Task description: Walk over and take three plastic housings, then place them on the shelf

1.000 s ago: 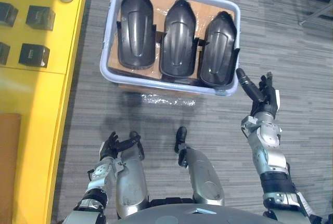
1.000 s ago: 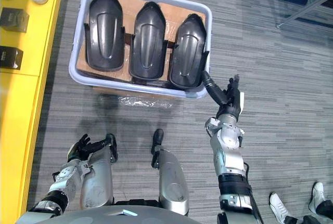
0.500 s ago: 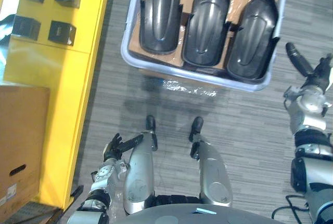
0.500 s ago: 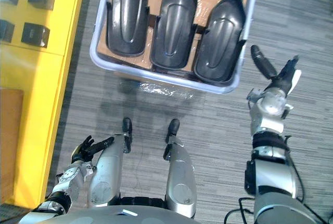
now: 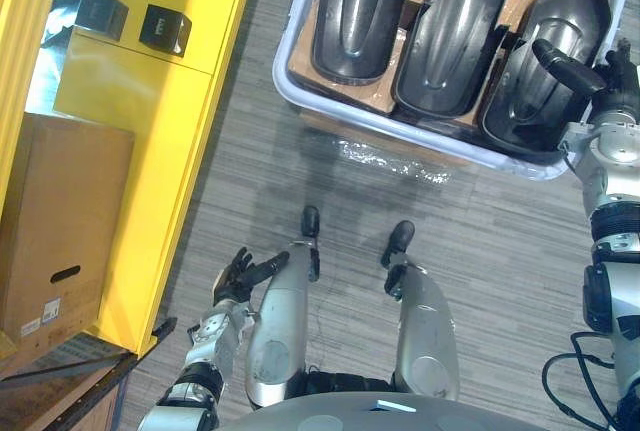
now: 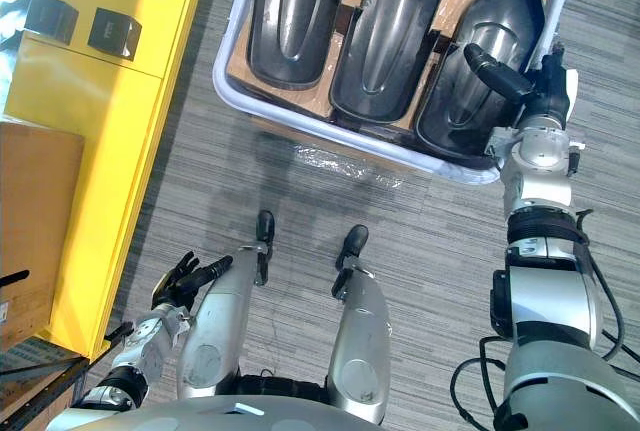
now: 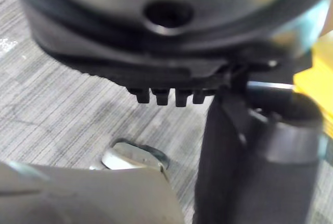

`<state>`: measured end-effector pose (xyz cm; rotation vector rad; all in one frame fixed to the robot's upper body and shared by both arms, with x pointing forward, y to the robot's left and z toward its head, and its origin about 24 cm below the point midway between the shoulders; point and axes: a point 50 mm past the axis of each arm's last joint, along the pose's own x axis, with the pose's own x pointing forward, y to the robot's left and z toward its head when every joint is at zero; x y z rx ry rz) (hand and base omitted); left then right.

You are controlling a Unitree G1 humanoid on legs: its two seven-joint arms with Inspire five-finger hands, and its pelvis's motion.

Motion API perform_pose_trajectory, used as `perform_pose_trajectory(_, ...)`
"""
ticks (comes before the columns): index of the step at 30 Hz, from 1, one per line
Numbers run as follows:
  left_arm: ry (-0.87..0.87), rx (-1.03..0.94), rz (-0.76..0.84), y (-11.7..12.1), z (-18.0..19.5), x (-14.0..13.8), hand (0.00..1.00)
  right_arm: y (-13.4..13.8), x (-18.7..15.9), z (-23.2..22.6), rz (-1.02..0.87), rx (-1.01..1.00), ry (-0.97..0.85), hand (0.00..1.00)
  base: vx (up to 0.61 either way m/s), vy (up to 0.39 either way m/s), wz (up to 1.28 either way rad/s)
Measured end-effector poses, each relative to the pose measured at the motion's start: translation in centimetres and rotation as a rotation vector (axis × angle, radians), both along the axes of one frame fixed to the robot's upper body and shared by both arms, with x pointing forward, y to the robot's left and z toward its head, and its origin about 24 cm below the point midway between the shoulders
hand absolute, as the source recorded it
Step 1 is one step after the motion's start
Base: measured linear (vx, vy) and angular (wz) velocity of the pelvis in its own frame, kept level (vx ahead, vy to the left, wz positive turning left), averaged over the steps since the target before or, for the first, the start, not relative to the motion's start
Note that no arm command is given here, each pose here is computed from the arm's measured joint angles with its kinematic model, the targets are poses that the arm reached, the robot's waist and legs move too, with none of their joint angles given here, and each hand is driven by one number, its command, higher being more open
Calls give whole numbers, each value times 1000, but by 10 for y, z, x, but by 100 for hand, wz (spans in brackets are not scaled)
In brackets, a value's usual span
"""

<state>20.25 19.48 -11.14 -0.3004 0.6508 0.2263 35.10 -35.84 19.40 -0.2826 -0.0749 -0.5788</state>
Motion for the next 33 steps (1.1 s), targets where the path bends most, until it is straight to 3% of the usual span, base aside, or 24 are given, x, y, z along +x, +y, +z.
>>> perform_pose_trajectory(4,-5,-6,-6,-1,0,1,100,-3,0,3,-9,1,51,100,-26,-7,0)
perform_pose_trajectory(5,-5,-6,-6,-1,0,1,100,-4,0,1,-14,6,68,0,0,0,0)
perform_pose_trajectory(20,-6,-17,3,-1,0,1,100,-23,-7,-4,-216,-52,229,0,5,-7,0)
perform_pose_trajectory(33,12,-76,1,-15,-3,1,100,-11,-7,-39,-186,-49,278,0,5,-15,4)
